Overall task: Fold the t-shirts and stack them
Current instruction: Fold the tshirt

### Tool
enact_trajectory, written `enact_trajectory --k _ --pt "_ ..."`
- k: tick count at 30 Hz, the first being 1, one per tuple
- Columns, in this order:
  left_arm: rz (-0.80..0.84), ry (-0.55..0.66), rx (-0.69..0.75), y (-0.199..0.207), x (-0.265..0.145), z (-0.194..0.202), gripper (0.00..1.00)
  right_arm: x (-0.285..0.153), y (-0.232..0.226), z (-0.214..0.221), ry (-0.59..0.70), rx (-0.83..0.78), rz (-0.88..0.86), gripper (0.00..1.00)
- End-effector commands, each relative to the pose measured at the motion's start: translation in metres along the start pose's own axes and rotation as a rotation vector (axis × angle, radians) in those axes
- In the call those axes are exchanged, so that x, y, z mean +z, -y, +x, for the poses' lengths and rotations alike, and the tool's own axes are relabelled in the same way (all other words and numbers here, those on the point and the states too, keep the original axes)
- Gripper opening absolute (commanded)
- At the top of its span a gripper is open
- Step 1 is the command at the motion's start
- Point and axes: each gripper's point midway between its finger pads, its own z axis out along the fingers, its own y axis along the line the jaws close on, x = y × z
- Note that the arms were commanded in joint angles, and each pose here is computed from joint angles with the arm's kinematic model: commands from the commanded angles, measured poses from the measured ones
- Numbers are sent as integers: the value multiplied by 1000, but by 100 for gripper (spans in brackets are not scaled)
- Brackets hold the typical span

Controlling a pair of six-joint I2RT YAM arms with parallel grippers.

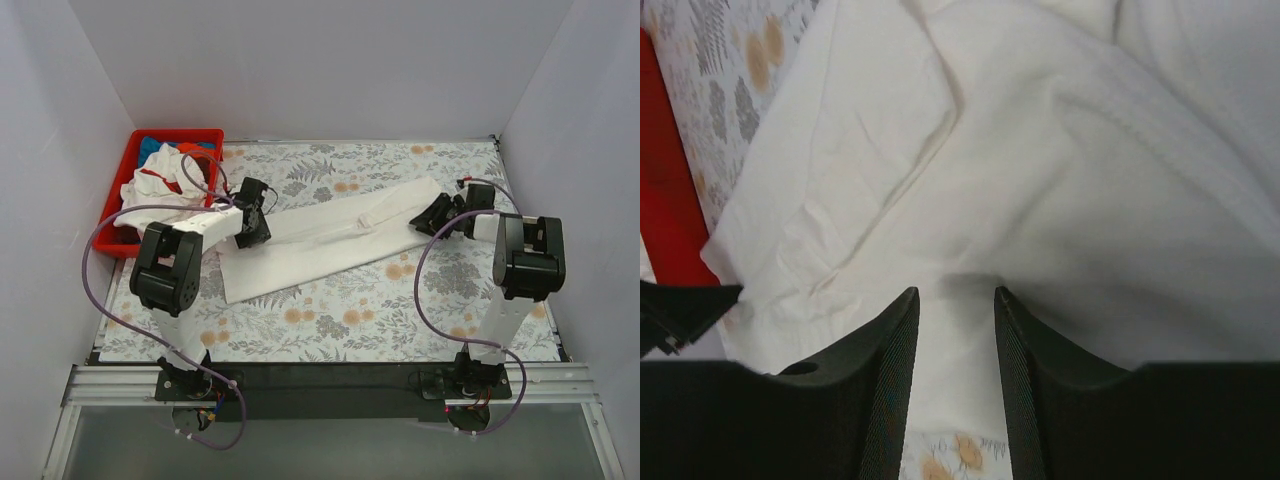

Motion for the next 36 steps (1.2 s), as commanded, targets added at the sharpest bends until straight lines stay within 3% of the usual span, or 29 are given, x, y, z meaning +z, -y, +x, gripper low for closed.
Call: enact_trajectory --k 1,7,11,14,20,26,32,36 --pt "9 -254 -1 -22 -25 78 41 25 6 -34 34 7 12 44" --pt "128 -508 53 -17 -76 178 41 63 -13 -74 22 -12 -89 44" --pt "245 -632 93 0 -118 234 41 83 -53 -96 25 -100 -190 45" --pt "293 -642 159 13 -135 248 42 80 -76 -103 31 -144 -235 45" --pt "314 -442 156 29 -150 205 42 36 -113 -92 66 -208 -264 46" --pt "295 -232 145 31 -150 155 42 17 -120 -25 15 -238 -236 43" --pt "229 -235 144 17 -120 151 32 34 -99 29 -53 -170 -193 32" --pt "223 -294 154 15 -108 165 30 50 -84 36 -68 -161 -155 29"
